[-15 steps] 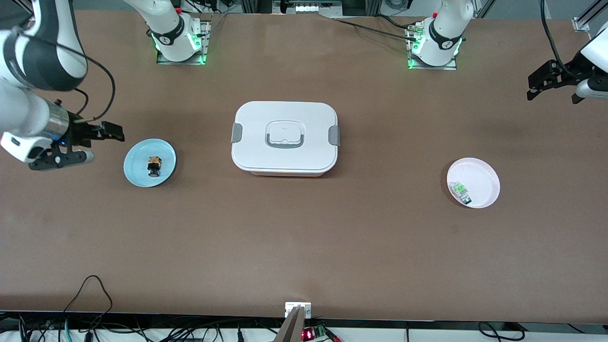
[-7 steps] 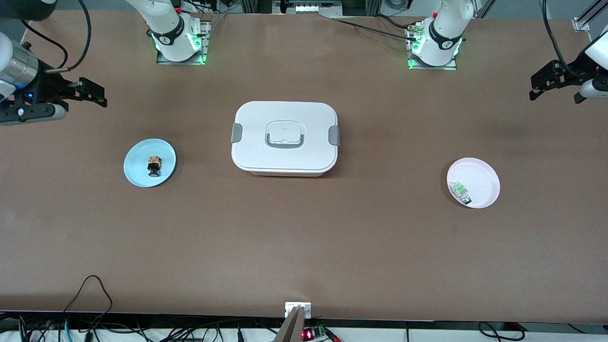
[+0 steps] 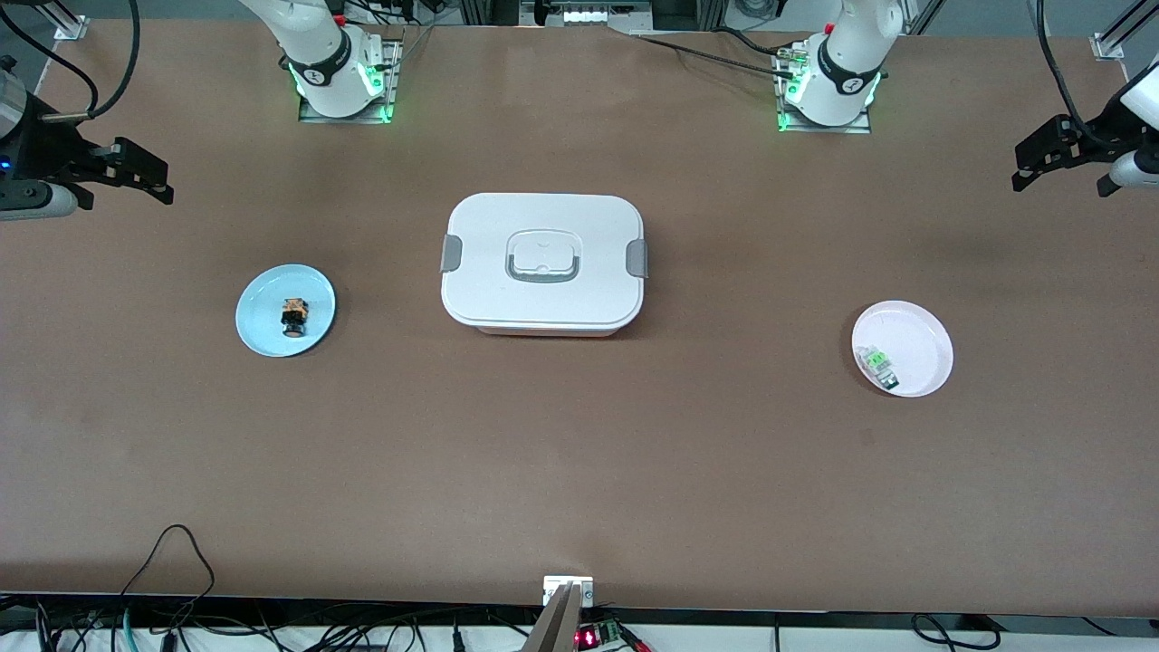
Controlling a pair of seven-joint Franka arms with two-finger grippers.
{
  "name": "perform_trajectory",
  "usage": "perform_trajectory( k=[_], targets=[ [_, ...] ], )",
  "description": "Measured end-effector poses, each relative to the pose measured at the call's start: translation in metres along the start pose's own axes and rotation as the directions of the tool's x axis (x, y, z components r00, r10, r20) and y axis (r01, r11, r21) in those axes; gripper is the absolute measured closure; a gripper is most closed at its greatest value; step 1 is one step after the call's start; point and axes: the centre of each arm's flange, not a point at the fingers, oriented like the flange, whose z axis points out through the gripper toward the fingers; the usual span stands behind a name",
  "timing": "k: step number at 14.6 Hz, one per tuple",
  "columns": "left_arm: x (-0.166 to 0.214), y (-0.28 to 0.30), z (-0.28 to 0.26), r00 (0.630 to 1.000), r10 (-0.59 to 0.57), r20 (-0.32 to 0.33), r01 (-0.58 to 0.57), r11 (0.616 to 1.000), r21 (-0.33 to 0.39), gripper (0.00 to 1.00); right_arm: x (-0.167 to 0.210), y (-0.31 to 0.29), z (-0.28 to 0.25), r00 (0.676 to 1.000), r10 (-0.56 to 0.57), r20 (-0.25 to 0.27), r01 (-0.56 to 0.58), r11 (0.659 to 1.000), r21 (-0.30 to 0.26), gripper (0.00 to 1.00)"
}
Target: Transfer orange switch to right arm and place
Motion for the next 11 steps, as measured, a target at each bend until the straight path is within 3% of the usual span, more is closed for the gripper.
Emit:
perform_trajectory(
  k=[11],
  targets=[
    [-0.0001,0.0,0.0,1.0,0.0,0.001,0.0,1.0,0.0,0.0,0.0008,-0.0023,-0.007,1.0,-0.004,-0.011,0.004,1.0,-0.002,0.0]
  ],
)
